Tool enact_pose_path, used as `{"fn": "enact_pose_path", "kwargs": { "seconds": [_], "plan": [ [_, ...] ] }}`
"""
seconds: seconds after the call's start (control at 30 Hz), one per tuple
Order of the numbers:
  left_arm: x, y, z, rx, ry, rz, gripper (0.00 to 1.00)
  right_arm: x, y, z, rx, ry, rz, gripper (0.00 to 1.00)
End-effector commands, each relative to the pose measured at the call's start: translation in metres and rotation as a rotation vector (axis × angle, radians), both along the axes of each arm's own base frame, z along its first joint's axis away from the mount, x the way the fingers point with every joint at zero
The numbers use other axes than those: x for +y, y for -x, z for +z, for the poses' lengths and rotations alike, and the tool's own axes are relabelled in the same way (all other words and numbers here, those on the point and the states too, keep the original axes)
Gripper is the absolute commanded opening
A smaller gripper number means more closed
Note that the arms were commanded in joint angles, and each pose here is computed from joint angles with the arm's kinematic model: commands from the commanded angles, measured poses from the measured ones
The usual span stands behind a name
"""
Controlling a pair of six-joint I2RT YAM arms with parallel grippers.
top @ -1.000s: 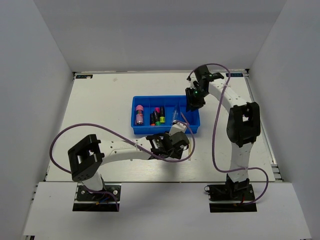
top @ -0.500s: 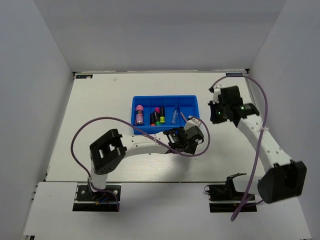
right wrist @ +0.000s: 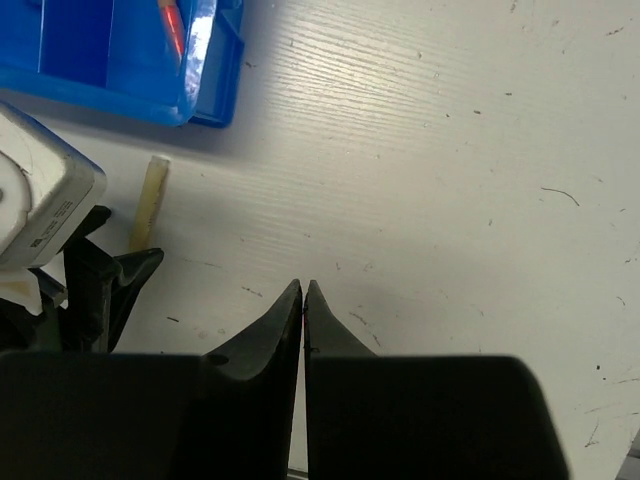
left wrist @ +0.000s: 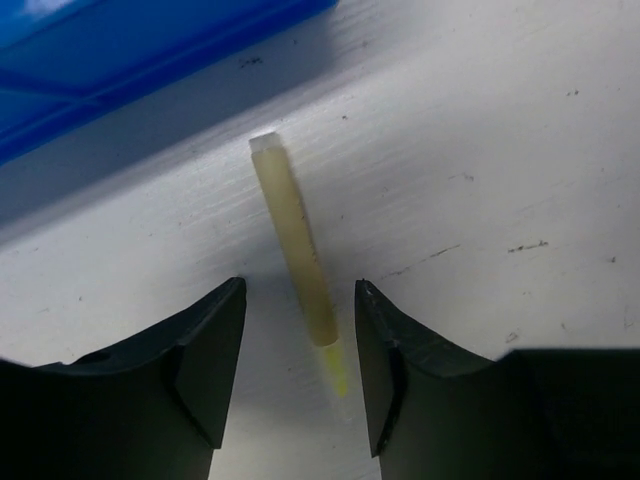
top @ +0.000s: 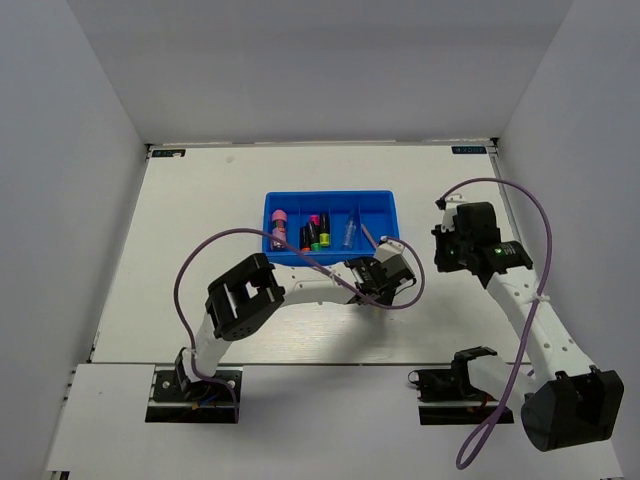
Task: Sort the stationery into containers
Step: Pick up the pen from the center of the board, then place the pen in the storage box.
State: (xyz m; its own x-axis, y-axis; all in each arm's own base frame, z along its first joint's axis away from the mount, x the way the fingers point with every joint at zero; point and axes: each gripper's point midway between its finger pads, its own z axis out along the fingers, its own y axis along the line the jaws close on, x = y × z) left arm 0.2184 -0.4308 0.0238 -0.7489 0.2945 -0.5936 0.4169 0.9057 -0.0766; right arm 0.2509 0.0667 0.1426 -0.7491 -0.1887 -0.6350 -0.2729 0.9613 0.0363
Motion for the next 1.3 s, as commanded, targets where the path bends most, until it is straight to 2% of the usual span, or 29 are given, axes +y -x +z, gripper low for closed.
{"fn": "enact_pose_path", "kwargs": {
  "seconds": [0.0, 0.13, 0.17, 0.33, 0.43, 0.47, 0.53, 0.57, 0.6, 0.67, 0.73, 0.77, 0.9, 0.93, 0.97, 1.0, 1.03, 1.07, 1.13, 1.17, 1.2, 1.27],
  "plan": [
    [-0.013, -0.009, 0.014, -0.029, 0.038, 0.028, 0.57, -0.003, -0.008, 0.008, -0.051, -0.014, -0.032, 0.05],
    [0.000, -0.006, 0.001, -0.018, -0.037, 0.048, 0.50, -0.007, -0.009, 0.011, -0.057, -0.032, -0.068, 0.05],
    [0.003, -0.002, -0.001, -0.007, -0.053, 0.050, 0.45, -0.006, -0.009, 0.012, -0.063, -0.033, -0.068, 0.05],
    [0.047, 0.016, -0.030, 0.059, -0.173, 0.099, 0.41, -0.003, -0.007, 0.015, -0.061, -0.063, -0.056, 0.05],
    [0.072, 0.028, -0.042, 0.094, -0.236, 0.116, 0.30, -0.003, -0.007, 0.016, -0.061, -0.082, -0.071, 0.05],
    [0.077, 0.031, -0.045, 0.105, -0.254, 0.118, 0.17, -0.004, -0.008, 0.017, -0.066, -0.076, -0.062, 0.05],
    [0.080, 0.035, -0.042, 0.110, -0.266, 0.104, 0.04, -0.005, -0.007, 0.016, -0.064, -0.072, -0.064, 0.05],
    [0.079, 0.037, -0.040, 0.109, -0.269, 0.086, 0.00, -0.005, -0.006, 0.015, -0.061, -0.074, -0.062, 0.27],
    [0.075, 0.041, -0.032, 0.098, -0.260, 0.064, 0.00, -0.004, -0.006, 0.015, -0.060, -0.075, -0.058, 0.47],
    [0.058, 0.040, 0.000, 0.039, -0.209, 0.008, 0.00, -0.004, -0.005, 0.014, -0.060, -0.076, -0.046, 0.82],
    [0.044, 0.036, 0.041, -0.006, -0.154, -0.037, 0.00, -0.005, -0.006, 0.014, -0.060, -0.075, -0.049, 0.82],
    [0.036, 0.032, 0.056, -0.024, -0.121, -0.045, 0.00, -0.005, -0.006, 0.014, -0.057, -0.075, -0.048, 0.71],
    [0.024, 0.015, 0.119, -0.100, -0.010, -0.072, 0.00, -0.007, -0.006, 0.010, -0.053, -0.070, -0.056, 0.39],
    [0.026, 0.007, 0.138, -0.125, 0.018, -0.074, 0.00, -0.009, -0.006, 0.011, -0.061, -0.063, -0.062, 0.39],
    [0.019, -0.001, 0.158, -0.144, 0.070, -0.067, 0.00, -0.009, -0.006, 0.010, -0.061, -0.062, -0.065, 0.43],
    [0.021, -0.008, 0.168, -0.135, 0.098, -0.070, 0.00, -0.010, -0.007, 0.009, -0.058, -0.061, -0.067, 0.72],
    [0.020, -0.023, 0.181, -0.149, 0.135, -0.047, 0.00, -0.010, -0.006, 0.007, -0.053, -0.059, -0.067, 0.81],
    [0.020, -0.034, 0.192, -0.143, 0.176, -0.033, 0.00, -0.009, -0.005, 0.006, -0.044, -0.062, -0.064, 0.84],
    [0.021, -0.060, 0.206, -0.165, 0.242, 0.017, 0.00, -0.008, -0.005, 0.006, -0.041, -0.067, -0.059, 0.76],
    [0.029, -0.080, 0.206, -0.149, 0.272, 0.062, 0.00, -0.009, -0.005, 0.007, -0.046, -0.069, -0.064, 0.63],
    [0.025, -0.090, 0.212, -0.158, 0.317, 0.078, 0.00, -0.009, -0.005, 0.007, -0.051, -0.068, -0.061, 0.59],
    [0.030, -0.116, 0.201, -0.128, 0.360, 0.150, 0.00, -0.009, -0.004, 0.006, -0.049, -0.068, -0.065, 0.58]
  ]
}}
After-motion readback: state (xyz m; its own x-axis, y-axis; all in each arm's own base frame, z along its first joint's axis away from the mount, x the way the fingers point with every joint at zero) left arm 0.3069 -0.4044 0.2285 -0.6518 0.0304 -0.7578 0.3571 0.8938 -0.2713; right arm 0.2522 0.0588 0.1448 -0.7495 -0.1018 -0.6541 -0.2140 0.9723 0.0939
